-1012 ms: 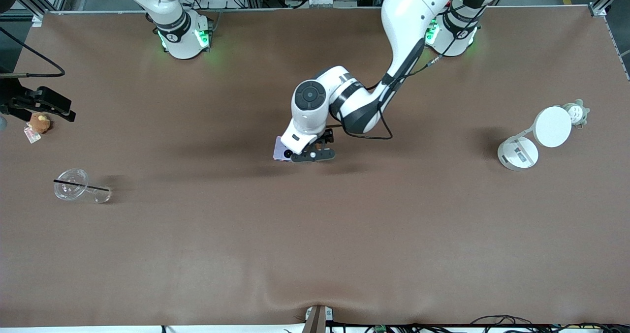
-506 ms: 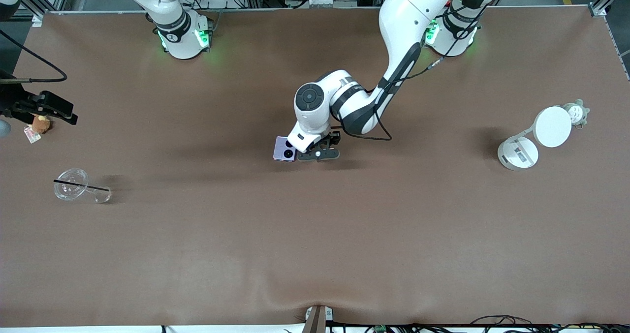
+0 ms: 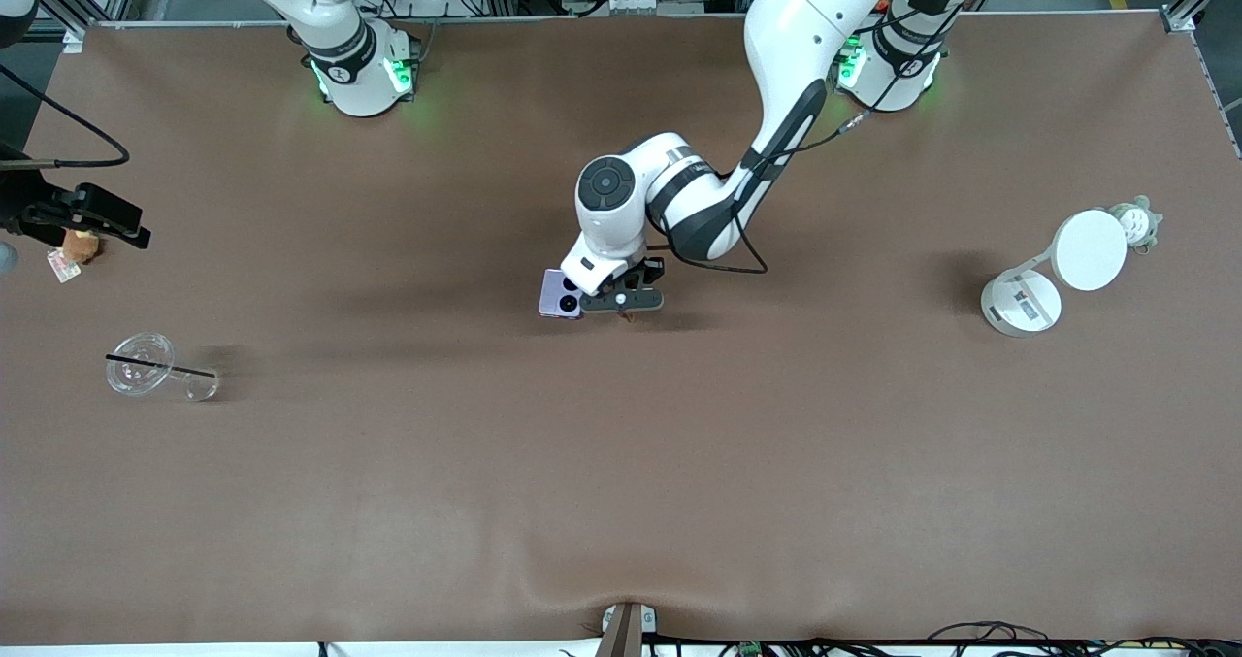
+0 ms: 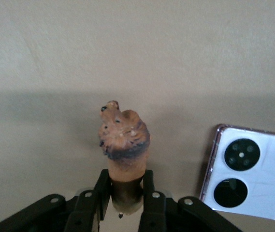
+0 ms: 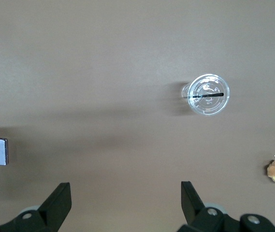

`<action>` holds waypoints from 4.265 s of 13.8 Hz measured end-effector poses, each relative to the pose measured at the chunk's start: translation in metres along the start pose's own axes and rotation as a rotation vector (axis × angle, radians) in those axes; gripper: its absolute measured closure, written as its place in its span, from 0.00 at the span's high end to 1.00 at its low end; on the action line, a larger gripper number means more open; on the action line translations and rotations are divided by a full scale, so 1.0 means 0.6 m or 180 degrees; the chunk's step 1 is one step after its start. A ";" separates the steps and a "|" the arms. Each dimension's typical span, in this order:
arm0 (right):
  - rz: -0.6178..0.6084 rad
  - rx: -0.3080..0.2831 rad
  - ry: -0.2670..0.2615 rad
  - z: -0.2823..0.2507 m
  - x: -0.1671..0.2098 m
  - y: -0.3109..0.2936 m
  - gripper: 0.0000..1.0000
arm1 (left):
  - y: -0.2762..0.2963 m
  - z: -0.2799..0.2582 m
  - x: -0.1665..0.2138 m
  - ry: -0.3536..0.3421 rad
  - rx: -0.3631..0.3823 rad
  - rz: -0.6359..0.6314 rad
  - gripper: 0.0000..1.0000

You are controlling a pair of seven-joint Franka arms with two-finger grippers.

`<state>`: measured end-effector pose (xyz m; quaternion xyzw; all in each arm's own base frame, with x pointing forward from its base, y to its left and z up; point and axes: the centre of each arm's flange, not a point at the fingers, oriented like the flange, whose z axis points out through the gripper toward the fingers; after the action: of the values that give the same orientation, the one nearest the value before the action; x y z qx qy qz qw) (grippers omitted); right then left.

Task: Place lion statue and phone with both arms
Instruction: 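Lift the lion with the left gripper while the right gripper reaches out, then carry the lion toward the white cup while the right gripper grasps the phone, then set the lion beside the white cup and open the left gripper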

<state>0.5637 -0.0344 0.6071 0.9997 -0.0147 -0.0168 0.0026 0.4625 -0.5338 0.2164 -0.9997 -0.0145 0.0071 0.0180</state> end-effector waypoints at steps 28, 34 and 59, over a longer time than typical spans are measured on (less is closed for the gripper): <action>0.0114 0.0057 -0.0030 0.411 0.064 -0.531 1.00 | -0.855 0.042 0.062 -0.0035 0.0298 0.0340 0.30; 0.0069 -0.0005 -0.0072 0.480 0.028 -0.612 1.00 | -0.853 0.041 0.066 -0.0013 0.0294 0.0370 0.55; 0.0350 -0.0225 -0.0245 0.688 -0.089 -0.756 1.00 | -0.784 -0.617 0.232 0.0194 -0.0086 -0.0129 1.00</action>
<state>0.5096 0.4186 0.1935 0.9953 -0.0690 -0.0555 0.0383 0.5937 -0.0734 0.6015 -0.9991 -0.0344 -0.0240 0.0052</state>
